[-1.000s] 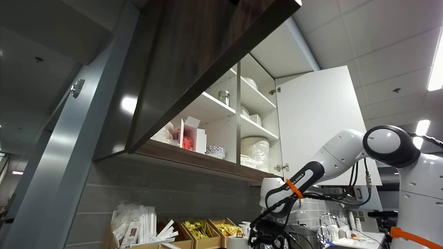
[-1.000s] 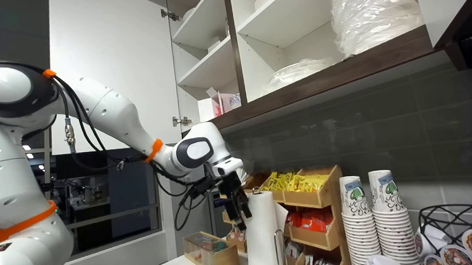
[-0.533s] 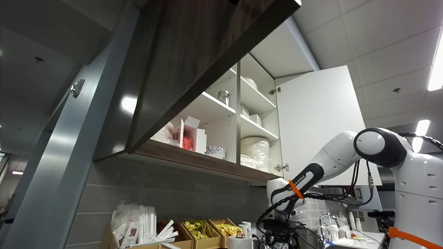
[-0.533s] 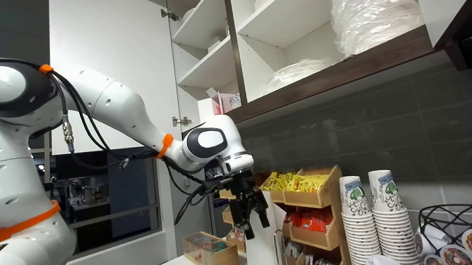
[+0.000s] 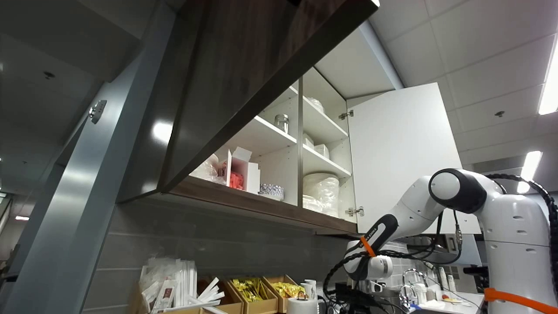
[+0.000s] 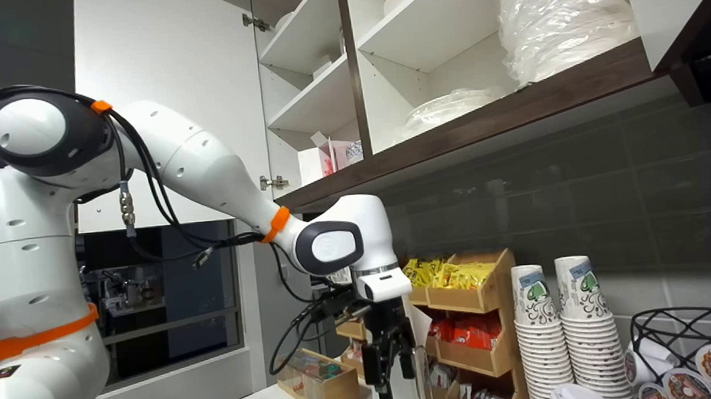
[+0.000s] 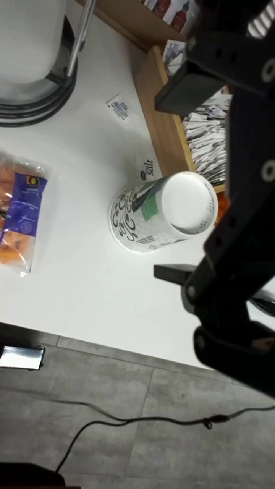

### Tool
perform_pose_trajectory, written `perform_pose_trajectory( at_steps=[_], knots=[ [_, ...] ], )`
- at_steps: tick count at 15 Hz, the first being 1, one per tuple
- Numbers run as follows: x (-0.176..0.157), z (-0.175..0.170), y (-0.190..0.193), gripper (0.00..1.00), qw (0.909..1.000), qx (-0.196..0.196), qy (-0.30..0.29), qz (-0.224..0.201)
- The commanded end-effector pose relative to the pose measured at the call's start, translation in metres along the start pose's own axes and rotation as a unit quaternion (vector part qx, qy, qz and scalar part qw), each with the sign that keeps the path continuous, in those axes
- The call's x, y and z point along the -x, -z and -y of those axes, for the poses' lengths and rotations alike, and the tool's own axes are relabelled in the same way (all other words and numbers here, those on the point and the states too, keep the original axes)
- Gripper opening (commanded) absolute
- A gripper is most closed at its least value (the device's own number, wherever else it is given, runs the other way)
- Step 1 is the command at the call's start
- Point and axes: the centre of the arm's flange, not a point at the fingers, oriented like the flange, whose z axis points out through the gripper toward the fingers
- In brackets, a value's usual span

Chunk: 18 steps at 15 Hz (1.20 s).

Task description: Put the coffee cup into the cupboard

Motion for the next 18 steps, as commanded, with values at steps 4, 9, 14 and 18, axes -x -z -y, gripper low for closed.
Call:
perform_pose_trajectory(
  at_steps=[4,9,14,18],
  knots=[
    [-0.005,-0.003,-0.012,1.0,0.9998,-0.007,0.009,0.019],
    [-0.006,0.001,-0.007,1.0,0.9896,-0.022,0.142,-0.004],
    [-0.019,-0.003,-0.019,1.0,0.9676,-0.009,0.252,-0.004],
    [-0.03,-0.005,-0.035,1.0,0.961,-0.021,0.274,-0.029]
  ],
)
